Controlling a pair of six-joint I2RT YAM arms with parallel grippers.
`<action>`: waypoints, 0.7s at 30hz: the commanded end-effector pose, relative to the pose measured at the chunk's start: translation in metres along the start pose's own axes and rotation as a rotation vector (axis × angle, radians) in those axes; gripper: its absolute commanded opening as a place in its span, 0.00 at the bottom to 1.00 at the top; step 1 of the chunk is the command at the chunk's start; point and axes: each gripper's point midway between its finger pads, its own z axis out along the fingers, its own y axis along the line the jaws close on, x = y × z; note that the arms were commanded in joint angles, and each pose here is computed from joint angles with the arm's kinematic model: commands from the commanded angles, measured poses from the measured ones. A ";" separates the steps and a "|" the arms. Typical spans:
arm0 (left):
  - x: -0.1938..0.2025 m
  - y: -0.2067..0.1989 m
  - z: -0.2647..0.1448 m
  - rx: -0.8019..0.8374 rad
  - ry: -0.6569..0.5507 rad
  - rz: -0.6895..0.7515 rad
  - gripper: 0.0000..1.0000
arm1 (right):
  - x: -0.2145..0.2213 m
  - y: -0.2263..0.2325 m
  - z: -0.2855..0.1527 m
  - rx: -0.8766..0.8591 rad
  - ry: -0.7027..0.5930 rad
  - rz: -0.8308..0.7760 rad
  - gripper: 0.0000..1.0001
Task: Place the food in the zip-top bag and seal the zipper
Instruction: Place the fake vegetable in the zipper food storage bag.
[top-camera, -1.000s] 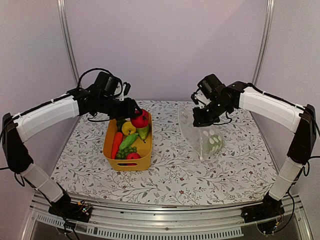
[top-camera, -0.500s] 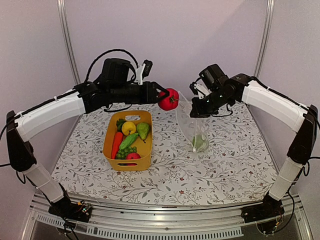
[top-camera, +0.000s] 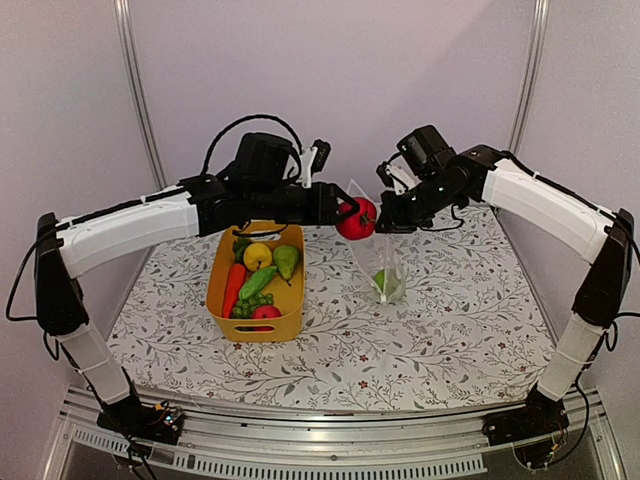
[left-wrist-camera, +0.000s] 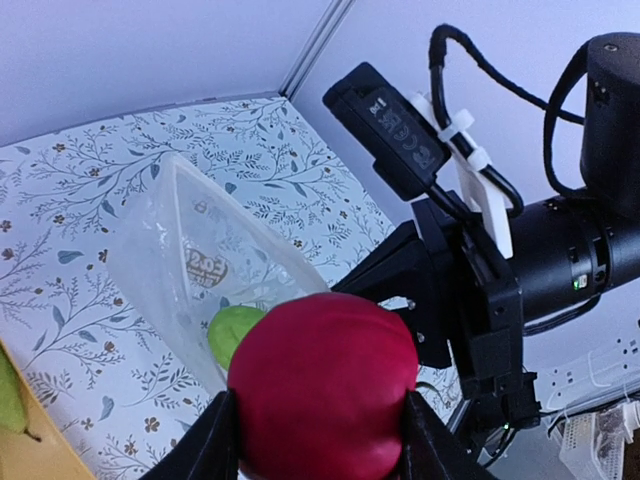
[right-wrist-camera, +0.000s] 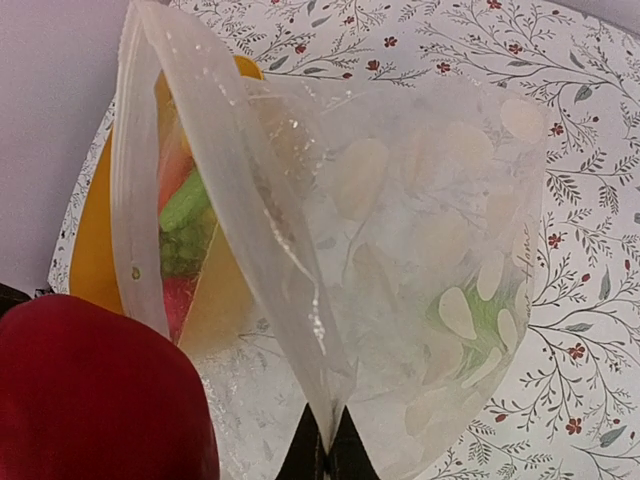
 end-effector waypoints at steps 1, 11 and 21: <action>-0.004 0.010 0.008 -0.085 -0.017 -0.012 0.18 | -0.006 0.010 0.000 -0.039 -0.007 0.019 0.00; 0.018 0.061 0.037 -0.335 0.055 -0.055 0.21 | -0.014 0.027 -0.015 -0.115 -0.027 0.053 0.00; -0.013 0.028 0.054 -0.219 0.014 -0.034 0.60 | -0.014 0.012 -0.014 -0.134 -0.020 0.143 0.00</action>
